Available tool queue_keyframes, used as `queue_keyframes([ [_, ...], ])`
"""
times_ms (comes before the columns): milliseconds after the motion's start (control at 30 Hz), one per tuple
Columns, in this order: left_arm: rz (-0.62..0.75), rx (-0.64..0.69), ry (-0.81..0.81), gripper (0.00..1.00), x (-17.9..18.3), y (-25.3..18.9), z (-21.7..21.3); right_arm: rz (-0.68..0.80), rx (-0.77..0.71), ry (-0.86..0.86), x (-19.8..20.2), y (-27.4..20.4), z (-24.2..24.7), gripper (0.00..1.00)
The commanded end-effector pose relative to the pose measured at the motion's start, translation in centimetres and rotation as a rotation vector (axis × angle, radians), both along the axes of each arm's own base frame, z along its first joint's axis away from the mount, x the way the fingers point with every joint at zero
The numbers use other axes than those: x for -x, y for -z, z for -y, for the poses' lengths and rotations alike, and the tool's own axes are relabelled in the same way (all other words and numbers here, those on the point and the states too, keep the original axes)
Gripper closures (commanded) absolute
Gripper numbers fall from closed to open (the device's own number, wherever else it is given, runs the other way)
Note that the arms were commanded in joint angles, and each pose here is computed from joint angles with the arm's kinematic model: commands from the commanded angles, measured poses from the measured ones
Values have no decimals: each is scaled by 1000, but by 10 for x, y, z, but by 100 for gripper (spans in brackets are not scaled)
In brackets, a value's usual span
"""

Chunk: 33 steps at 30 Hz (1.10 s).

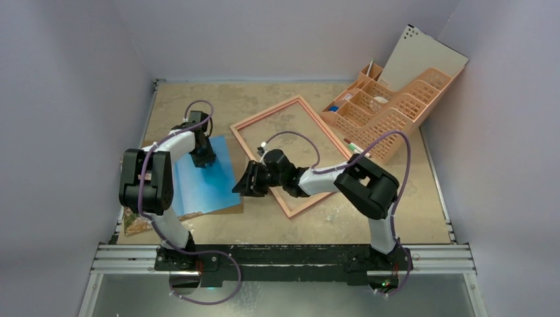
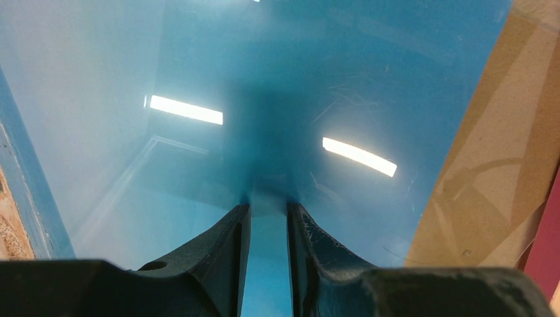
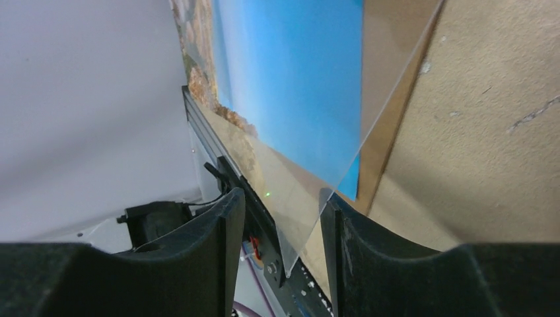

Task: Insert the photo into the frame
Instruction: Pick up the photo frame item at the center of the board.

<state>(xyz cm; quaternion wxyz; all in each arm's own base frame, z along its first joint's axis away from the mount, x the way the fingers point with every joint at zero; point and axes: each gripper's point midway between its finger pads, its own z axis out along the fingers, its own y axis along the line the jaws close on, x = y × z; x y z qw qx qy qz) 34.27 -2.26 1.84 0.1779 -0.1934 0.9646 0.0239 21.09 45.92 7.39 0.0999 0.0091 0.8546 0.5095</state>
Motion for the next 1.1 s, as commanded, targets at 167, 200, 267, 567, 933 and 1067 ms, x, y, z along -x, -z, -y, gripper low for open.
queue_keyframes([
  [167, -20, -41, -26, 71, 13, -1, -8, -87, -10, 24, -4, 2, -14, 65],
  [200, -3, -47, -29, 71, 10, -7, -9, -93, -16, 29, -3, 2, -14, 67],
  [267, 33, -55, -35, 71, 4, -20, -11, -101, -34, 36, -3, 2, -13, 72],
  [567, 274, -53, -71, 66, -17, -110, -15, -91, -190, 13, 2, -34, -21, 100],
  [933, 587, -33, -143, 60, 4, -240, -24, -104, -361, -69, 32, -94, -36, 100],
  [1067, 639, -21, -148, 59, 12, -270, -24, -114, -399, -93, 45, -113, -40, 100],
])
